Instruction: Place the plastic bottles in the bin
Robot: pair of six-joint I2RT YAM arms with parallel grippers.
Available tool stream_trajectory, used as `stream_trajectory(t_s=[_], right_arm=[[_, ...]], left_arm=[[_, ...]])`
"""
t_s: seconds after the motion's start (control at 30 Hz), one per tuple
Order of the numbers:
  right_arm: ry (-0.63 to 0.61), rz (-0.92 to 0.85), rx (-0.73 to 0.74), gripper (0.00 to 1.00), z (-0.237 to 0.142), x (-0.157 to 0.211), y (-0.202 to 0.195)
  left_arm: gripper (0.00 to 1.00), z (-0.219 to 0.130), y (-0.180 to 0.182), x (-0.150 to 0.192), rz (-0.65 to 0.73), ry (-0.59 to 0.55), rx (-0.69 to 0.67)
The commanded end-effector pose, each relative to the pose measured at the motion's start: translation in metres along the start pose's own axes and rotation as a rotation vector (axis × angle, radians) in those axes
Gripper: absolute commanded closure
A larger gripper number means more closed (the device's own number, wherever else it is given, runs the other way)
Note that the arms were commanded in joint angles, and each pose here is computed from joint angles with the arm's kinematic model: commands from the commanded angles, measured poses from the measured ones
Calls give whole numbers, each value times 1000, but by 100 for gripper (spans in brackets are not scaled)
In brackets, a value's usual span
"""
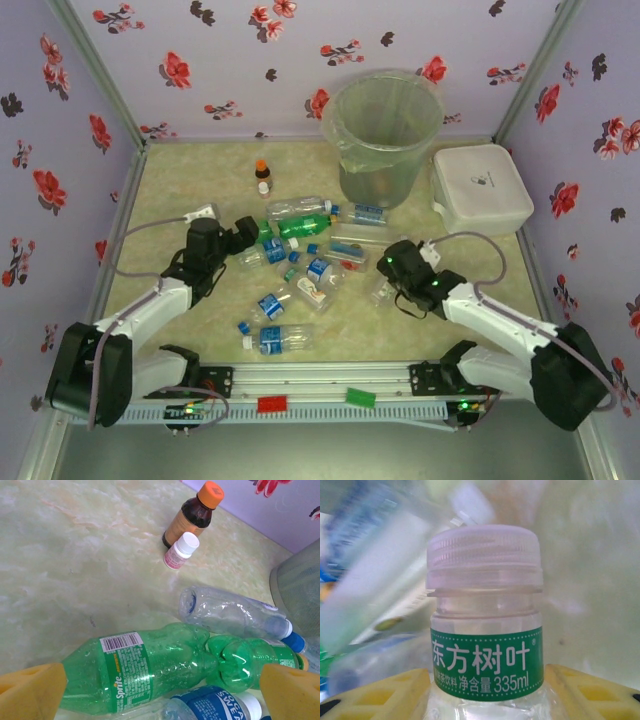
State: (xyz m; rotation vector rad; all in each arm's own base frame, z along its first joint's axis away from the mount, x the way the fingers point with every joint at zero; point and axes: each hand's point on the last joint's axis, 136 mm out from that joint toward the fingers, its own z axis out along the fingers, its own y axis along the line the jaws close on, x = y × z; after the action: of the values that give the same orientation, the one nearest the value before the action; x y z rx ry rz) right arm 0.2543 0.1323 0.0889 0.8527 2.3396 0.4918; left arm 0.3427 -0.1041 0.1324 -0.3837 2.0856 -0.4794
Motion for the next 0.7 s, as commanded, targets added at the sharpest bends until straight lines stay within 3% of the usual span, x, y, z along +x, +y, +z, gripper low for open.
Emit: stream_trajectory(t_s=[0.0, 0.2, 0.4, 0.67], right_arm=[[-158, -179, -25, 58, -33, -48, 30], [-367, -412, -68, 58, -91, -127, 94], [-556, -507, -184, 60, -135, -200, 175], [-625, -546, -328, 59, -129, -264, 268]], left_arm=[[0, -1, -12, -24, 1, -60, 32], [0, -3, -9, -30, 5, -73, 25], [0, -10, -1, -30, -1, -80, 12], [0, -26, 17, -23, -3, -75, -20]])
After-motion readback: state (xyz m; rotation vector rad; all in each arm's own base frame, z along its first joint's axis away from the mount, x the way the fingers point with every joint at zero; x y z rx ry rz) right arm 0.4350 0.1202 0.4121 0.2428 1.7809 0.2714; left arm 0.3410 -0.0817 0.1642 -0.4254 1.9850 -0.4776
